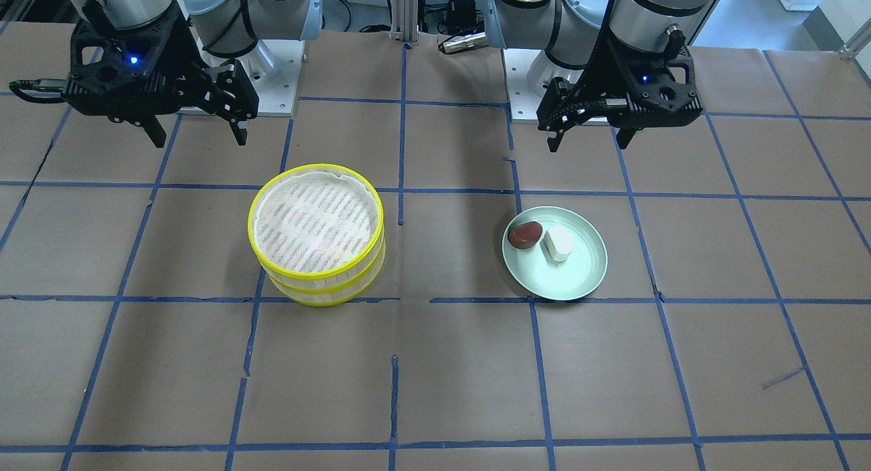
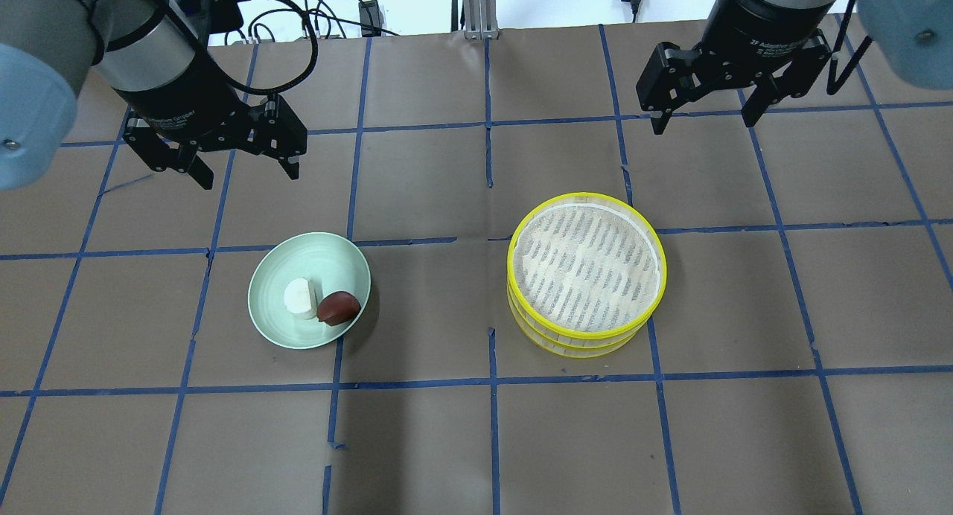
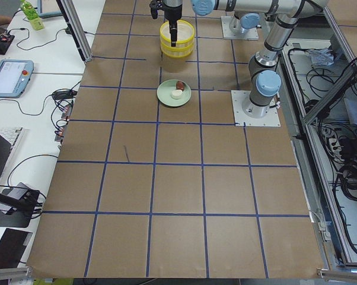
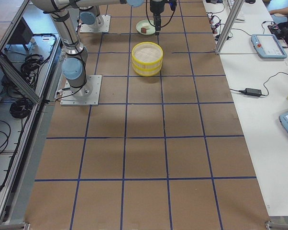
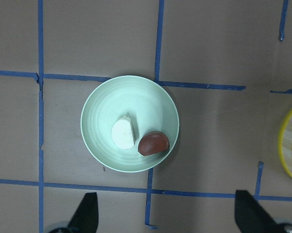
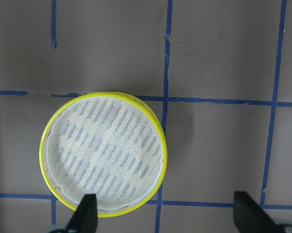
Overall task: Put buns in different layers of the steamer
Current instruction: 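Move the left gripper to the green bowl while right approaches the steamer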
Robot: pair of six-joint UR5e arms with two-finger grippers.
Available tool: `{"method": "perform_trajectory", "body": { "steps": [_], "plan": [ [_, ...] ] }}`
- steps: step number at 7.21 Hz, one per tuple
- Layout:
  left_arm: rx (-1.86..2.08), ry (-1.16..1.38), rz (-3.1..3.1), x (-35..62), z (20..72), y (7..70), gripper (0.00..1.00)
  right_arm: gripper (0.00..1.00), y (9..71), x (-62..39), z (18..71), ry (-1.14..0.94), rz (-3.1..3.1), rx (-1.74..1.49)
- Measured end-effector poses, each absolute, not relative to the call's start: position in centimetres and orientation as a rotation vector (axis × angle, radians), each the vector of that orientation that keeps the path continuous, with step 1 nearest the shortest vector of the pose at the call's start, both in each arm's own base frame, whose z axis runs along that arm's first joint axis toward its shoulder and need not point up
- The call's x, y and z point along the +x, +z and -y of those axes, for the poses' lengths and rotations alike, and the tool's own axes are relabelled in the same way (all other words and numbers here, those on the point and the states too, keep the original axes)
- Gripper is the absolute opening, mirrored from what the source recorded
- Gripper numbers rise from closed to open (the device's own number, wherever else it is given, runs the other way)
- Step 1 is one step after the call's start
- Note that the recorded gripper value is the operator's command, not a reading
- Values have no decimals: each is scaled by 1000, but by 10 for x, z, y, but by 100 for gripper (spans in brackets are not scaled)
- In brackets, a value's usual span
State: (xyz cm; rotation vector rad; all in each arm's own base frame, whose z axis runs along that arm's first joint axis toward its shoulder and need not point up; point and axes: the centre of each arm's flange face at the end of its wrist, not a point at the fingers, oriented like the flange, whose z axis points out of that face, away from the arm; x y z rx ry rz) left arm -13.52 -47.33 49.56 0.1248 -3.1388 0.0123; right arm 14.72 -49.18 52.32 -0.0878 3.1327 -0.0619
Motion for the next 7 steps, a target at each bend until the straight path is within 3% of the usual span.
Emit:
{"method": "perform_trajectory", "body": {
  "steps": [5, 7],
  "plan": [
    [130, -17, 3143, -130, 470, 490, 100, 100, 523, 146, 487, -24, -3124, -102],
    [122, -116, 3137, -90, 475, 452, 100, 100, 501, 147, 486, 30, -3119, -127]
  ]
}}
